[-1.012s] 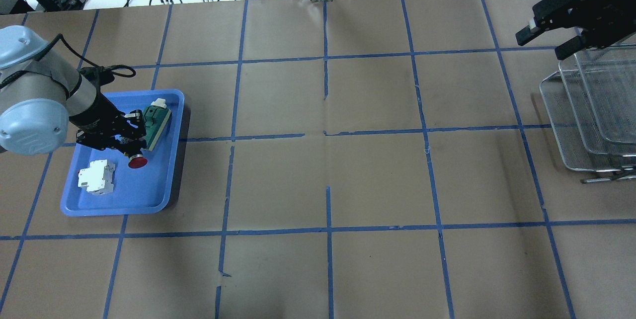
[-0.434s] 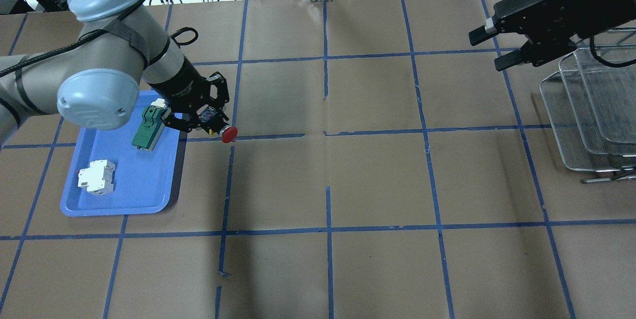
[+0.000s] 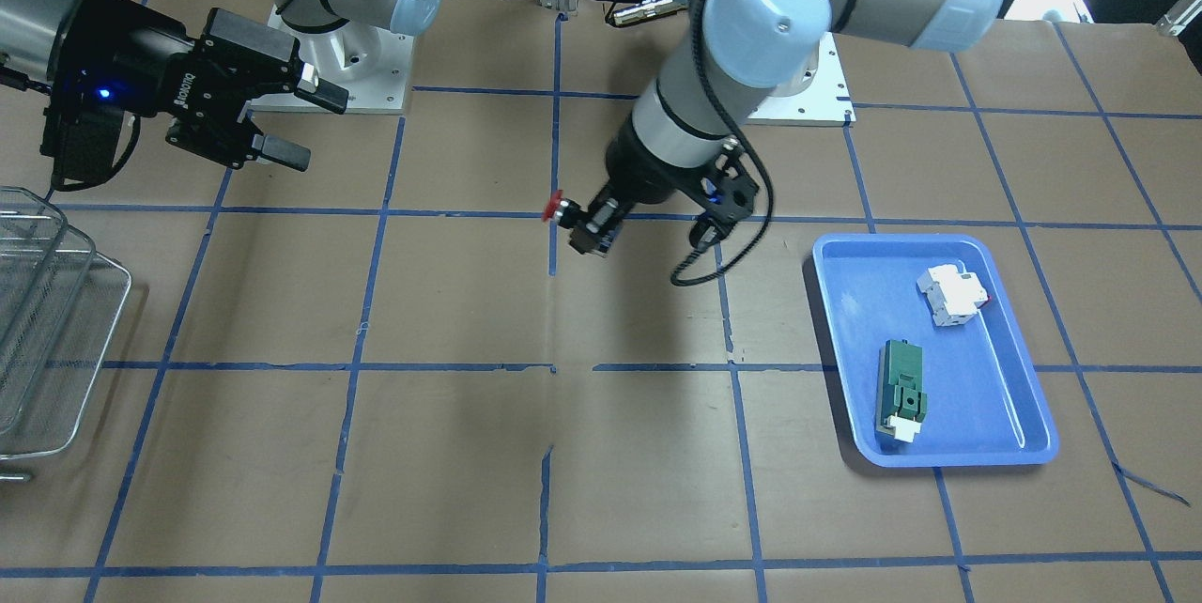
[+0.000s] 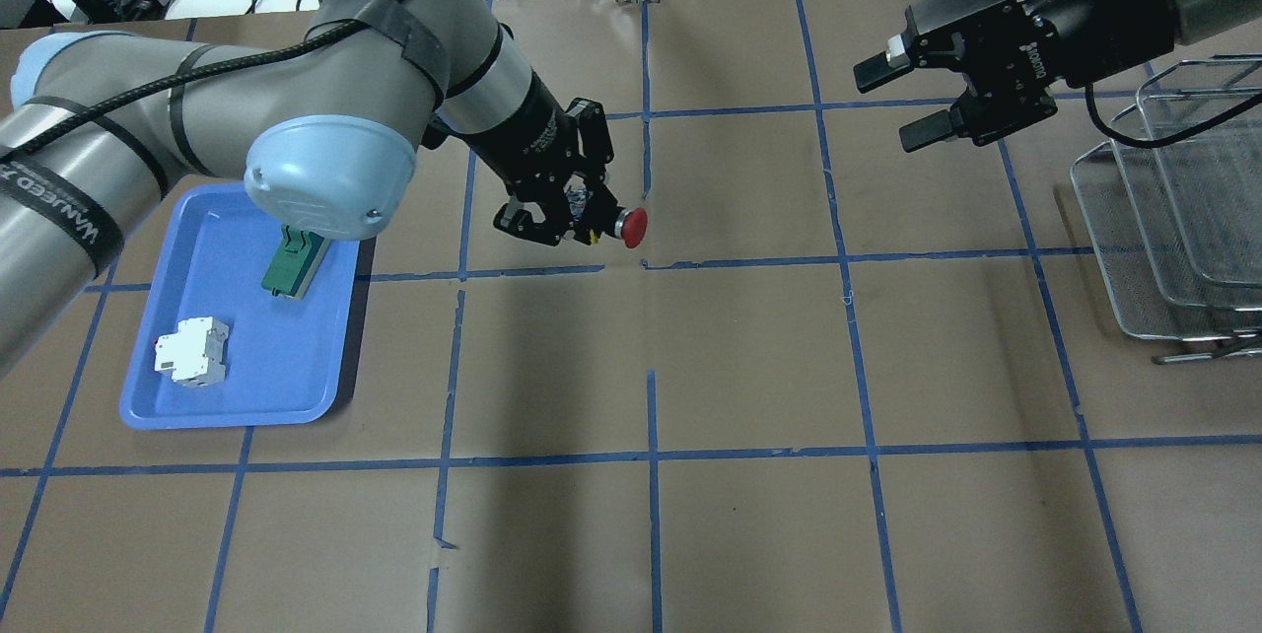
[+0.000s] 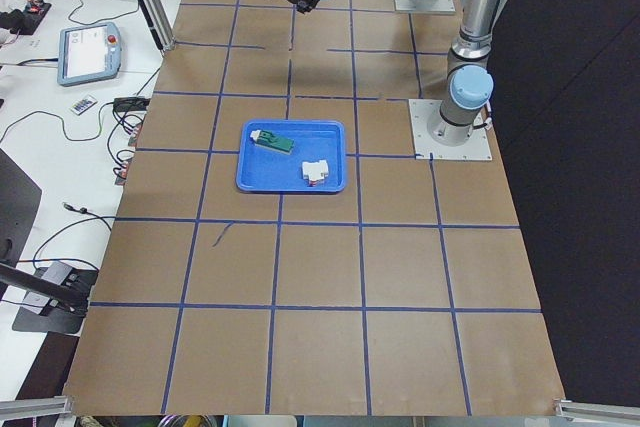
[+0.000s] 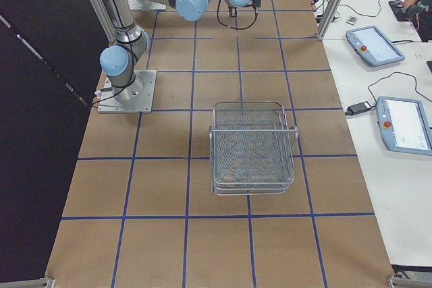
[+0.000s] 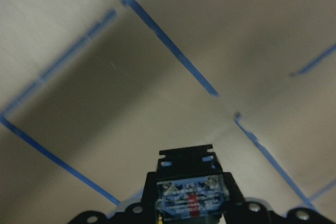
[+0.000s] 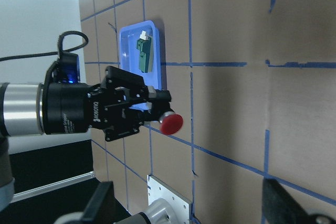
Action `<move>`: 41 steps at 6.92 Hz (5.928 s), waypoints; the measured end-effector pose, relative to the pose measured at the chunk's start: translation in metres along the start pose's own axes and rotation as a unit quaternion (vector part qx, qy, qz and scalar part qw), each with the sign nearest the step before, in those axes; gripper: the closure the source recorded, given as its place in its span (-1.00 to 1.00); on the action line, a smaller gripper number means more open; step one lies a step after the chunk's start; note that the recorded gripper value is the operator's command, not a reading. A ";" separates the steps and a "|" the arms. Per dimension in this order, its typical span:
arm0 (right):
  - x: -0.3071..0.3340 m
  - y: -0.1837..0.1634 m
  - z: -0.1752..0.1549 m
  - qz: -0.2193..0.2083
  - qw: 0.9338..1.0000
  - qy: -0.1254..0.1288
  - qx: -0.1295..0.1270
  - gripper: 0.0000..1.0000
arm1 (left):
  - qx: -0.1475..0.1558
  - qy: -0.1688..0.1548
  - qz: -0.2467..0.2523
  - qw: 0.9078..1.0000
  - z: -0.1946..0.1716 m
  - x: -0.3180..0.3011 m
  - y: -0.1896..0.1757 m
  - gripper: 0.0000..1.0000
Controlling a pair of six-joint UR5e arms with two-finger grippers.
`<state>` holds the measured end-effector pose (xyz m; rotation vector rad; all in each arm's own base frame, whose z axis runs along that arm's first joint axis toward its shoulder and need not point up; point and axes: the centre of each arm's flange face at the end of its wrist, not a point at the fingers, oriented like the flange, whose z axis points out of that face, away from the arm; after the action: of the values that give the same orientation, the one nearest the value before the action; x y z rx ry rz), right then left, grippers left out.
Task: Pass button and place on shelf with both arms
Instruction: 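Lift the red button with the left gripper while the right arm moves inward, then bring the held button toward the right gripper while the right gripper approaches it, then close the right gripper on the red button while the left gripper opens, then carry the button with the right gripper to the rack while the left arm withdraws, then lower the button into the wire rack and open the right gripper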
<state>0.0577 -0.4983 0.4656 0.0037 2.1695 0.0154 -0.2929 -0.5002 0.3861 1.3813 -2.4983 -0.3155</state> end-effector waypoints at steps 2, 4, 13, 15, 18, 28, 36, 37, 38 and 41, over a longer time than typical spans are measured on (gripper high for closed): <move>0.000 -0.010 0.006 0.005 0.999 -0.037 0.013 -1.00 | -0.018 0.004 -0.044 0.999 0.007 0.011 0.039 1.00; 0.017 -0.009 0.013 0.014 0.999 -0.047 0.009 -1.00 | -0.034 0.005 -0.061 0.998 0.012 0.015 0.050 1.00; 0.083 0.043 0.079 0.074 0.994 -0.077 -0.012 -1.00 | -0.115 0.044 -0.094 0.988 0.014 0.043 0.082 1.00; 0.079 0.038 0.076 0.056 0.995 -0.077 0.004 -0.88 | -0.116 0.046 -0.094 0.988 0.013 0.044 0.083 1.00; 0.078 0.039 0.075 0.053 0.996 -0.075 0.005 0.54 | -0.115 0.046 -0.094 0.988 0.013 0.044 0.083 1.00; 0.057 0.032 0.057 0.021 0.999 -0.044 0.012 0.62 | -0.101 0.066 -0.066 0.991 -0.011 0.036 0.076 -1.00; 0.105 -0.016 -0.101 -0.065 0.813 0.578 -0.024 0.44 | 0.080 -0.112 0.355 0.925 -0.130 -0.088 -0.127 -1.00; 0.129 -0.017 -0.128 -0.039 0.809 0.586 -0.019 0.42 | 0.096 -0.127 0.398 0.903 -0.138 -0.090 -0.131 -1.00; 0.153 -0.016 -0.149 -0.015 0.811 0.584 -0.017 0.15 | 0.117 -0.135 0.427 0.886 -0.144 -0.087 -0.132 -1.00; 0.207 -0.014 -0.184 0.024 0.833 0.553 -0.008 -0.31 | 0.136 -0.135 0.455 0.870 -0.144 -0.072 -0.119 -1.00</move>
<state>-0.2106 -0.5128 0.3984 0.0529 3.3402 0.0817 -0.1137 -0.5094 0.4744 0.0813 -3.1683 0.0610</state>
